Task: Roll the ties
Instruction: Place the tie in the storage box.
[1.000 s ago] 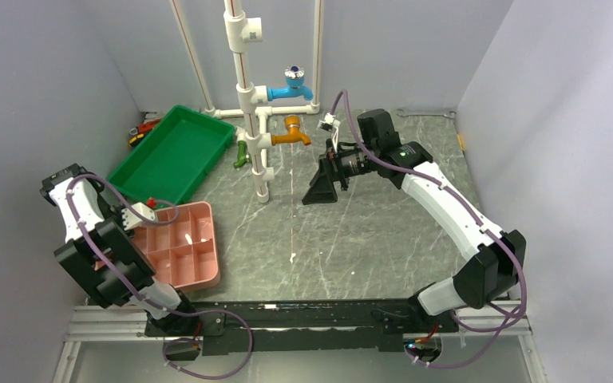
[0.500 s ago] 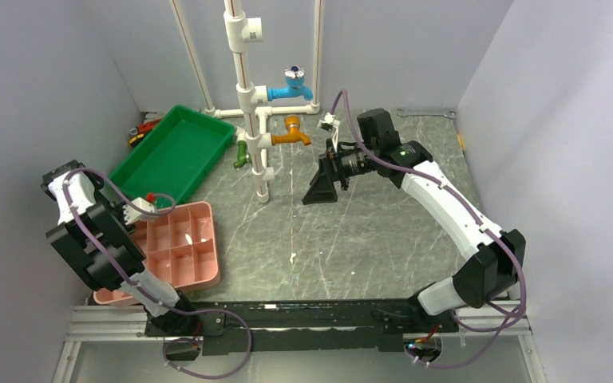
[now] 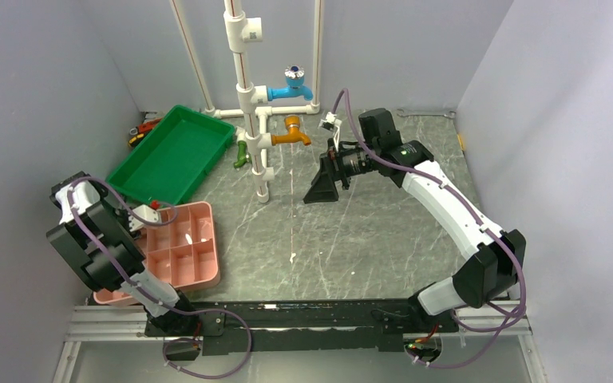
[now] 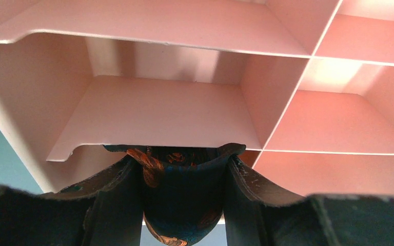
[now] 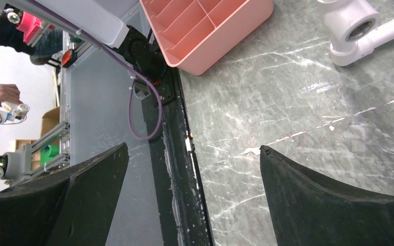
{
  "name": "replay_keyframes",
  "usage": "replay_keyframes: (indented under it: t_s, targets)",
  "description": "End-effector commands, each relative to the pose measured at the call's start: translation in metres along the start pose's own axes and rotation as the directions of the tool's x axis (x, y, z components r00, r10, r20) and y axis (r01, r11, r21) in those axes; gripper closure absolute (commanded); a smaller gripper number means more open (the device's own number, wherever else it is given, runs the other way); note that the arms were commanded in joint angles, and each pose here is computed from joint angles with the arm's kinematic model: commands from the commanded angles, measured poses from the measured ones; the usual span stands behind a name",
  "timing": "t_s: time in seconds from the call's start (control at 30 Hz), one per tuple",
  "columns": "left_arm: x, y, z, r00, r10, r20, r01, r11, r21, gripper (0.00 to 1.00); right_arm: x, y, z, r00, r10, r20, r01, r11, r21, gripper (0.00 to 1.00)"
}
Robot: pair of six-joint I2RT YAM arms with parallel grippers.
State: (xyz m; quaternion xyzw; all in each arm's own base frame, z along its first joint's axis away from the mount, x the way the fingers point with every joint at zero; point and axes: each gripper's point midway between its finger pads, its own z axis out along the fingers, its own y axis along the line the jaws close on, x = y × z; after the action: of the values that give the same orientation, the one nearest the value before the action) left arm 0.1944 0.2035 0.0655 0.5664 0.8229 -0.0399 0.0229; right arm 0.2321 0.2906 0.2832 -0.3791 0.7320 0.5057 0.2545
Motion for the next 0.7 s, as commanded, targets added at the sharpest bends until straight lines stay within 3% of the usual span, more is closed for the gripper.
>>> replay_keyframes:
  t_s: [0.0,0.2,0.3,0.5,0.67]
  targets:
    - [-0.004,0.011,0.010,0.997,0.041,0.065,-0.037,0.998,-0.055,0.98,-0.015,0.005,-0.007,0.998,-0.056,0.032,0.056,0.998,0.006,0.00]
    - [-0.006,0.018,0.024,0.990,0.096,0.101,-0.082,0.988,-0.133,0.91,-0.014,0.004,-0.008,0.998,-0.048,0.029,0.047,0.999,0.009,0.00]
    - [-0.015,0.024,0.028,0.982,0.117,0.145,-0.091,0.981,-0.173,0.82,-0.013,0.004,-0.008,0.999,-0.038,0.023,0.037,0.999,0.008,0.00]
    - [-0.045,0.012,0.039,0.971,0.097,0.218,-0.071,0.990,-0.126,0.74,-0.015,0.002,-0.009,0.997,-0.066,0.026,0.066,0.998,0.013,0.00]
    - [-0.051,-0.004,0.057,0.976,0.095,0.197,-0.078,0.993,-0.089,0.69,-0.015,0.002,-0.009,0.998,-0.065,0.024,0.064,0.998,0.009,0.00]
